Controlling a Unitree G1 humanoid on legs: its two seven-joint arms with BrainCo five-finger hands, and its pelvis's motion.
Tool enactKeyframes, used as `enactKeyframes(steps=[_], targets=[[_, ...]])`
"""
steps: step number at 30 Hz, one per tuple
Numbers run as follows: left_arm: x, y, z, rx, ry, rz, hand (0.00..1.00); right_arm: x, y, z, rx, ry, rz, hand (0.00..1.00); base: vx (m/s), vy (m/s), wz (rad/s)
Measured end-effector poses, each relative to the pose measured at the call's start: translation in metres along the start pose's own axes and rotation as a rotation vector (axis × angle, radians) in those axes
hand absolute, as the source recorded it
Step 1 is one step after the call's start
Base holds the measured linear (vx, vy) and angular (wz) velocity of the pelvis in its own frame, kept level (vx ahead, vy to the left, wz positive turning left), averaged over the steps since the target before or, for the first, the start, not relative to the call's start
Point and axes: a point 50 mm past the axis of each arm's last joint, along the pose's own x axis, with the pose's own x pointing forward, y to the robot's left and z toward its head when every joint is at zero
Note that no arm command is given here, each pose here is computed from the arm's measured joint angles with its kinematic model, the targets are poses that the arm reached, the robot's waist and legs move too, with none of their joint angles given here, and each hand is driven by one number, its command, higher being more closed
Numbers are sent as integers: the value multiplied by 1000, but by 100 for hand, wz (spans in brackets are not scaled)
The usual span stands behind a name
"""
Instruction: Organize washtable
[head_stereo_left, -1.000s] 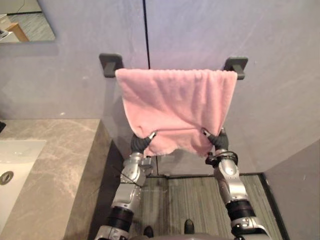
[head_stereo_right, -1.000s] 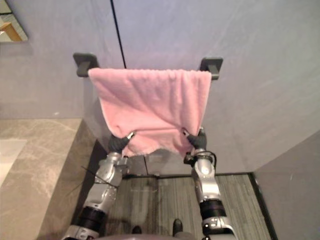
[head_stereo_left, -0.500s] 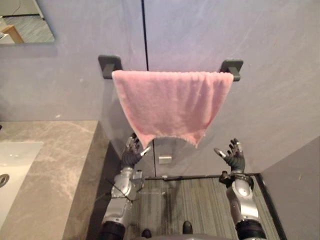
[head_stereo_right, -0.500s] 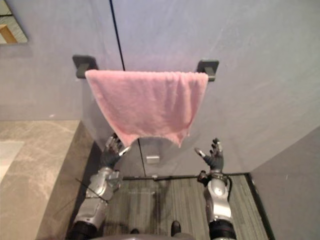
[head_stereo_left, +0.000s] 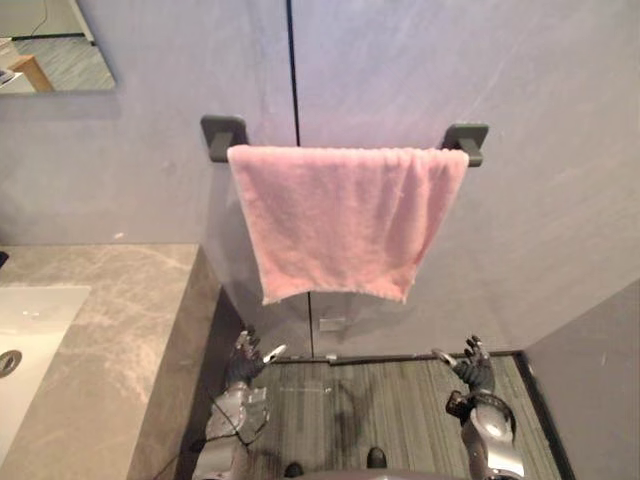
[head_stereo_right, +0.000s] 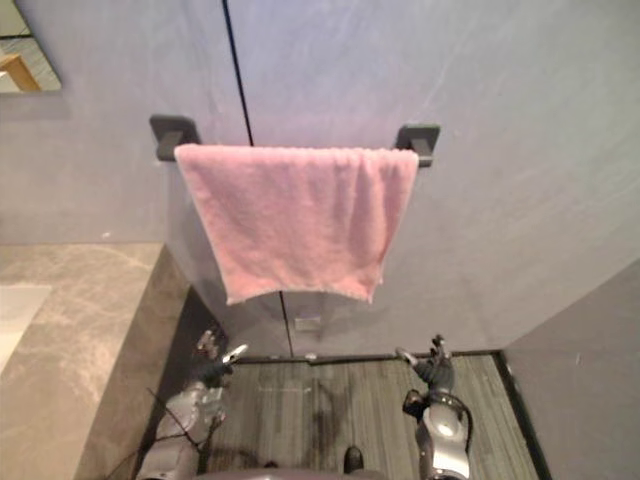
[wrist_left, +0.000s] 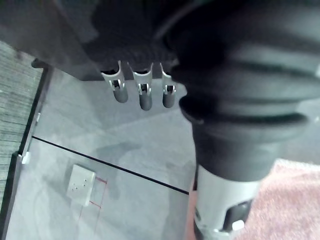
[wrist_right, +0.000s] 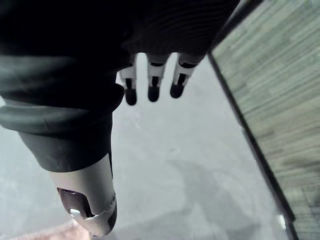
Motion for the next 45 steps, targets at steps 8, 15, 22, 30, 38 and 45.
enactKeyframes(steps=[8,15,22,30,38,45], targets=[[-9,17,54,-74,-254,85,0,-13,-58,58,108,-276,-289,0,-50,-13,0],[-46,27,149,-137,-743,193,0,-49,-74,155,107,-746,-412,0,-30,-20,-4],[-98,13,228,-158,-1246,187,0,-92,-26,238,121,-1227,-181,0,-12,-9,-1],[-117,-55,251,-368,-1361,-348,0,-131,84,261,183,-1388,579,0,-43,-21,-1],[-73,-115,218,-401,-975,-716,0,-103,143,221,-48,-1085,965,0,-48,-22,2],[-42,-150,183,-280,-698,-854,0,-65,153,179,-260,-831,962,0,-45,-25,-1]])
